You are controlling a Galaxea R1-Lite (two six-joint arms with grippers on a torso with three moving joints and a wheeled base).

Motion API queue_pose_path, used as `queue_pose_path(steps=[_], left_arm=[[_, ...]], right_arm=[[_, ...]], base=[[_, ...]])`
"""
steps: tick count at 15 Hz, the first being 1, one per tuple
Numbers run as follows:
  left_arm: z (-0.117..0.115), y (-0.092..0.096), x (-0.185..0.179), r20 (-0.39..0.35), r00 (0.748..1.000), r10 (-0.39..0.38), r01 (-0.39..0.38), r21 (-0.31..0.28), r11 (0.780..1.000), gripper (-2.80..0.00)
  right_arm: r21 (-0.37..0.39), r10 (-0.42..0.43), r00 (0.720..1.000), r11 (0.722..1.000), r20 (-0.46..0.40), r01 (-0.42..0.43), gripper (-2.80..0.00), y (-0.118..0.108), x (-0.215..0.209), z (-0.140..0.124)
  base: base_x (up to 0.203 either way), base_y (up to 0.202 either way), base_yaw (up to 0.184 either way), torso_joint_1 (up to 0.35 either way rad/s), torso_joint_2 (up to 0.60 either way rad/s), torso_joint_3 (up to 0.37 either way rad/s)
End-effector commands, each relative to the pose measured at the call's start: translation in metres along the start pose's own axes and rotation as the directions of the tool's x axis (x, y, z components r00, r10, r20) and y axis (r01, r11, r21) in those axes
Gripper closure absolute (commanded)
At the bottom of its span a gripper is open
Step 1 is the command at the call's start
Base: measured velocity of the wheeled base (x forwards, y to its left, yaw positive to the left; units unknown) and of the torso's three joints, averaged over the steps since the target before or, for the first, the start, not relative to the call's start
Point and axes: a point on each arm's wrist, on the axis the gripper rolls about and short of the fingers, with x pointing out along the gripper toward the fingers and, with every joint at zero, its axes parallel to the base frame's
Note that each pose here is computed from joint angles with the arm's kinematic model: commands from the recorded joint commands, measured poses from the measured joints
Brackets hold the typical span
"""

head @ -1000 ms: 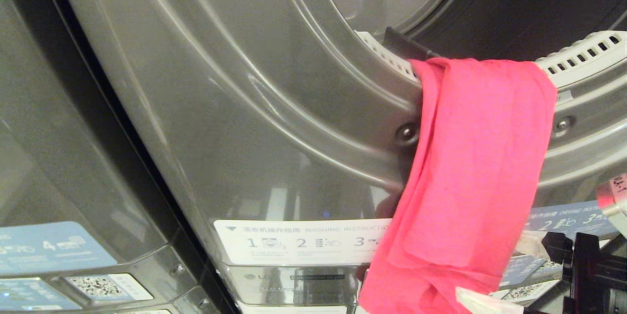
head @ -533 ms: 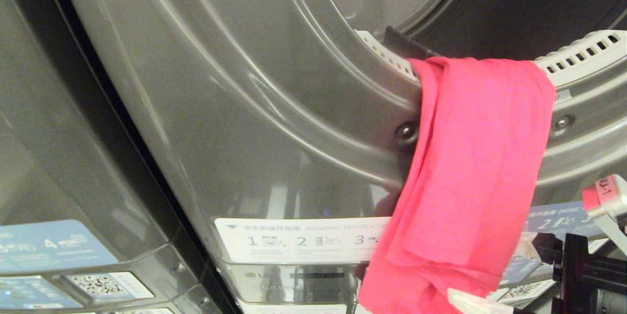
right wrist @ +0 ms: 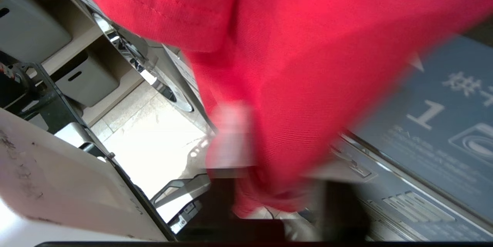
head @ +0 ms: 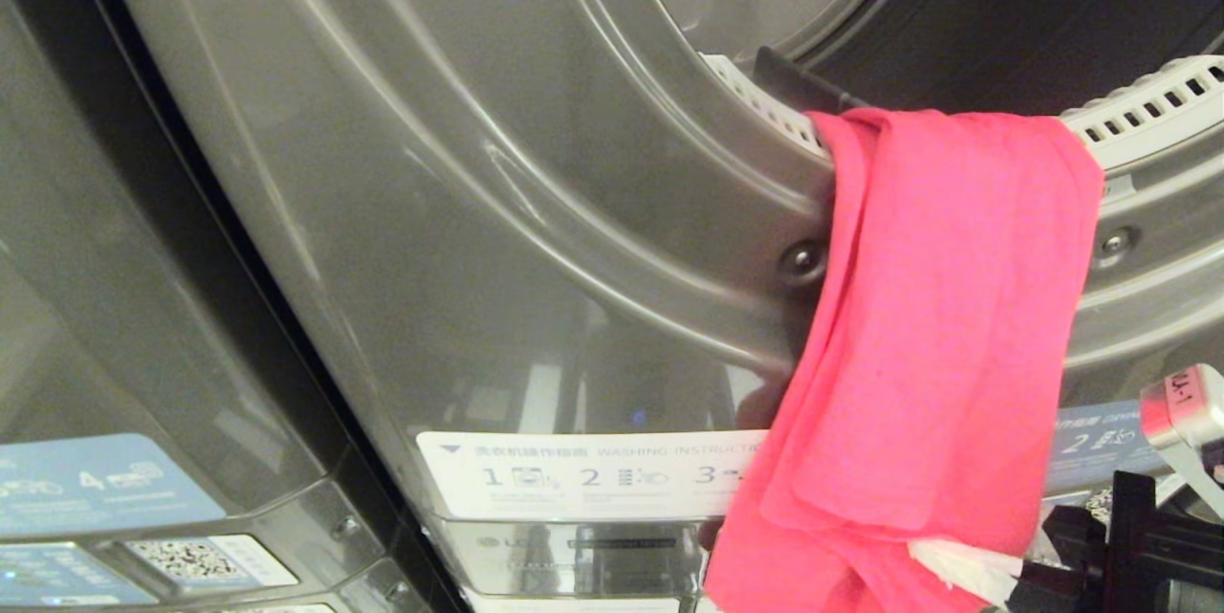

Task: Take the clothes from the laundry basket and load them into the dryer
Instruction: Put the clothes in the dryer

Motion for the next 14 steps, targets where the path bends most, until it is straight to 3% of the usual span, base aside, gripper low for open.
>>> queue_pose_path(steps=[1, 4, 7, 12, 14], left_arm=[[0.0, 0.0, 0.0, -0.001, 1.0, 0.0, 0.0, 0.0, 1.0, 0.0], [0.0, 0.0, 0.0, -0.001, 1.0, 0.0, 0.0, 0.0, 1.0, 0.0], [0.0, 0.0, 0.0, -0.001, 1.0, 0.001, -0.001, 0.0, 1.0, 0.0], [0.0, 0.0, 0.0, -0.001, 1.0, 0.001, -0.001, 0.0, 1.0, 0.0], [0.0, 0.0, 0.0, -0.001, 1.0, 0.001, -0.001, 0.0, 1.0, 0.0]], right_arm=[[-0.001, 0.005, 1.0, 1.0, 0.015, -0.005, 0.0, 0.0, -0.004, 0.0], [-0.004, 0.035, 0.997, 0.999, 0.074, -0.035, 0.0, 0.003, -0.015, 0.007], [-0.04, 0.127, 0.967, 0.992, 0.222, -0.121, 0.0, 0.008, -0.037, 0.034], [-0.088, 0.14, 0.873, 0.99, 0.467, -0.112, 0.0, 0.013, -0.053, 0.122], [-0.082, 0.084, 0.841, 0.996, 0.535, -0.048, 0.0, 0.011, -0.035, 0.158]], base=[[0.0, 0.0, 0.0, 0.0, 0.0, 0.0], [0.0, 0.0, 0.0, 0.0, 0.0, 0.0], [0.0, 0.0, 0.0, 0.0, 0.0, 0.0], [0.0, 0.0, 0.0, 0.0, 0.0, 0.0], [0.0, 0.0, 0.0, 0.0, 0.0, 0.0]])
